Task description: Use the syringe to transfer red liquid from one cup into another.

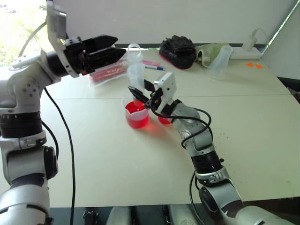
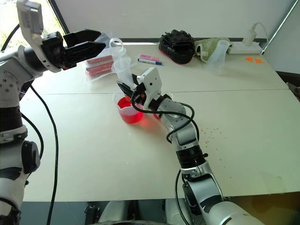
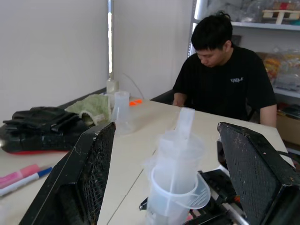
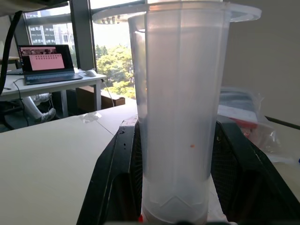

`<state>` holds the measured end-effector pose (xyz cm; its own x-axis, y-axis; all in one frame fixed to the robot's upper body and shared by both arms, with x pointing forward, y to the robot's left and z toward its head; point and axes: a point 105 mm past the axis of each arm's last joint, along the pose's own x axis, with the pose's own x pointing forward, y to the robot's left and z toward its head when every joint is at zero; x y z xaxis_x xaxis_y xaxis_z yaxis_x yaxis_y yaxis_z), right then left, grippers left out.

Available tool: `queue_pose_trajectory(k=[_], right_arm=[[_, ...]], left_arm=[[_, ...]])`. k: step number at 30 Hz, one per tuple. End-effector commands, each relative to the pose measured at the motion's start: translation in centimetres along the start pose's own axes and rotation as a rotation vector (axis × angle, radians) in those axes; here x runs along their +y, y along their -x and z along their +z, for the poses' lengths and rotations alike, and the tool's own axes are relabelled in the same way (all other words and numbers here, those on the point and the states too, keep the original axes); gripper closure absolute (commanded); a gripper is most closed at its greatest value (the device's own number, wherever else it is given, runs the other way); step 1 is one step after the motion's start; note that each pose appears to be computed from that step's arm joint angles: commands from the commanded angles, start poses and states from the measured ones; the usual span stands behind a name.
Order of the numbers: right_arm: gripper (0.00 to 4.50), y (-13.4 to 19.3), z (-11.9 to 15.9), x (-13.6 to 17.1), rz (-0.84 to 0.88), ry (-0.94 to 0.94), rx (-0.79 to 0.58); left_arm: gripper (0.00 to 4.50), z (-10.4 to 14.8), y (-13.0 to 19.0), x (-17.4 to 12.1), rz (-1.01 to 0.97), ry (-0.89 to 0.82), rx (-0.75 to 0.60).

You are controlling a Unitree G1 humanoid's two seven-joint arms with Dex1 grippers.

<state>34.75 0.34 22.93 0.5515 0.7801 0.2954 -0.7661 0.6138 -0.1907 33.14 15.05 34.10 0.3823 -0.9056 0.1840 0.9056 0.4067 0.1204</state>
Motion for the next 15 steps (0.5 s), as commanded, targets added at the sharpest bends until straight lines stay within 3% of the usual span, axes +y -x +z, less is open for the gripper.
queue_pose_trajectory(k=[1, 15], right_arm=[[3.12, 0.0, 2.8, 0.5, 0.021, 0.022, -0.079], [3.12, 0.3, 4.1, -0.1, 0.002, 0.042, -0.083]], left_arm=[[0.86, 1.3, 0.6, -0.3, 0.001, -0.042, -0.031], [0.86, 0.9, -0.2, -0.1, -0.005, -0.033, -0.056]])
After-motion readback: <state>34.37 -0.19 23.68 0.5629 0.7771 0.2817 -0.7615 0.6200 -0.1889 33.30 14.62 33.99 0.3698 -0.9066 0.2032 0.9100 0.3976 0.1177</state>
